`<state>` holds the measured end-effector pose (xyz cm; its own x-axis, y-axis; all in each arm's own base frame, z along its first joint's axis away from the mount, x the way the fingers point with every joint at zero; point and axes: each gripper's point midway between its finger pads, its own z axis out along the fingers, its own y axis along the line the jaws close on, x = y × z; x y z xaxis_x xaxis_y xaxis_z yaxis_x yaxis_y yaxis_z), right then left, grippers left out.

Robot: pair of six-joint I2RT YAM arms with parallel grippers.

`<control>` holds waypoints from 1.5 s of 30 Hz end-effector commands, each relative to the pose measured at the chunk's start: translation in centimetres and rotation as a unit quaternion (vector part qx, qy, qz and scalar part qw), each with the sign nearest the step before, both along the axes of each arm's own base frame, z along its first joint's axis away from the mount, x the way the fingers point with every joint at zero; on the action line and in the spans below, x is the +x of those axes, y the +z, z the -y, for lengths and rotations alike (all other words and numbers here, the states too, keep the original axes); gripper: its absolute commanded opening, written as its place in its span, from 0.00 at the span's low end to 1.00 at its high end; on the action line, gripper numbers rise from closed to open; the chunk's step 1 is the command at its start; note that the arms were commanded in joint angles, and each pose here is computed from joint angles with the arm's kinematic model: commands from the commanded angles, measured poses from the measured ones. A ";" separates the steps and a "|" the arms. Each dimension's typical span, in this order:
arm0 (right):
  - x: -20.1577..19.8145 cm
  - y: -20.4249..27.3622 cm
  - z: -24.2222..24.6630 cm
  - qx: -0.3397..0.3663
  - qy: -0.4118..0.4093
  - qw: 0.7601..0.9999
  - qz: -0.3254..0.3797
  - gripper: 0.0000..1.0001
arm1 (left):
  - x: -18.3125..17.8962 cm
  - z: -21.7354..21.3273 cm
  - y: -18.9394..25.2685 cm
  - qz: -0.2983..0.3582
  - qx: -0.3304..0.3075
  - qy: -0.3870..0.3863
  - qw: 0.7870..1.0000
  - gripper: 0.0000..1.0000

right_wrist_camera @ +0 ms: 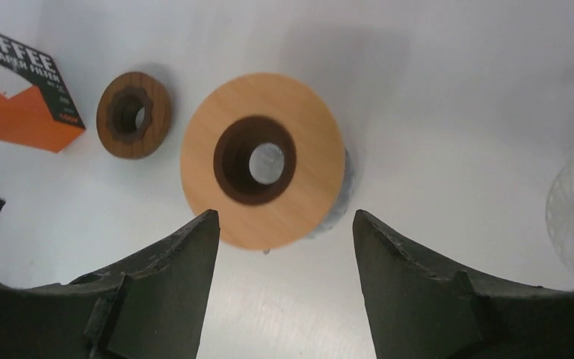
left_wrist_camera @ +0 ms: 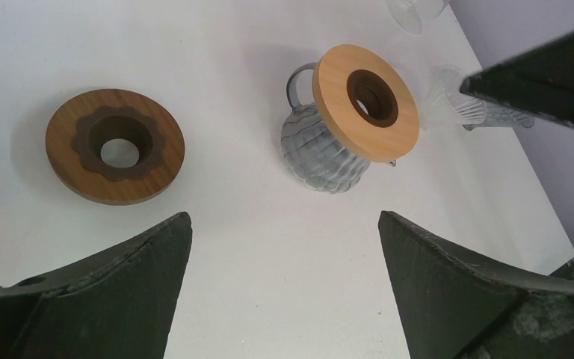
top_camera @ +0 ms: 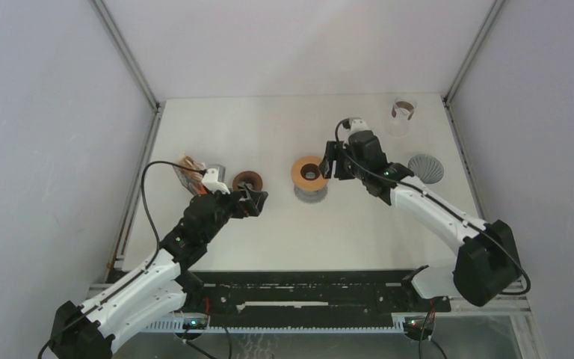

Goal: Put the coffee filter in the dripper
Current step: Adjust the dripper holder at the coffee server.

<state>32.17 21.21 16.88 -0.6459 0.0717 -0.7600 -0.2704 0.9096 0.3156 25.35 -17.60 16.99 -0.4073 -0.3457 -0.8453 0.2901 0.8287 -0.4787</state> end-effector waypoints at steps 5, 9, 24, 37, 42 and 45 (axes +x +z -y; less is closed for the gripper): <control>4.0 -1.0 -1.1 -0.038 0.015 0.999 -0.033 0.76 | 0.7 0.1 3.8 0.046 -0.013 -0.001 0.999 1.00; 5.1 -2.1 -1.2 -0.063 0.013 0.997 -0.048 0.76 | 0.8 0.0 3.6 0.049 -0.008 0.000 0.999 1.00; 5.3 -4.2 -0.9 -0.112 0.014 0.991 -0.078 0.71 | 0.8 0.4 3.2 0.044 -0.005 -0.009 0.999 1.00; 4.1 -3.4 -0.9 -0.097 0.030 0.991 -0.084 0.53 | 0.7 0.5 3.4 0.046 -0.008 -0.011 0.999 1.00; 3.7 -3.3 -1.1 -0.091 0.034 0.991 -0.089 0.52 | 0.6 0.6 3.5 0.046 -0.010 -0.013 0.999 1.00; 3.5 -3.4 -1.3 -0.089 0.036 0.991 -0.091 0.52 | 0.6 0.5 3.4 0.046 -0.010 -0.011 0.999 1.00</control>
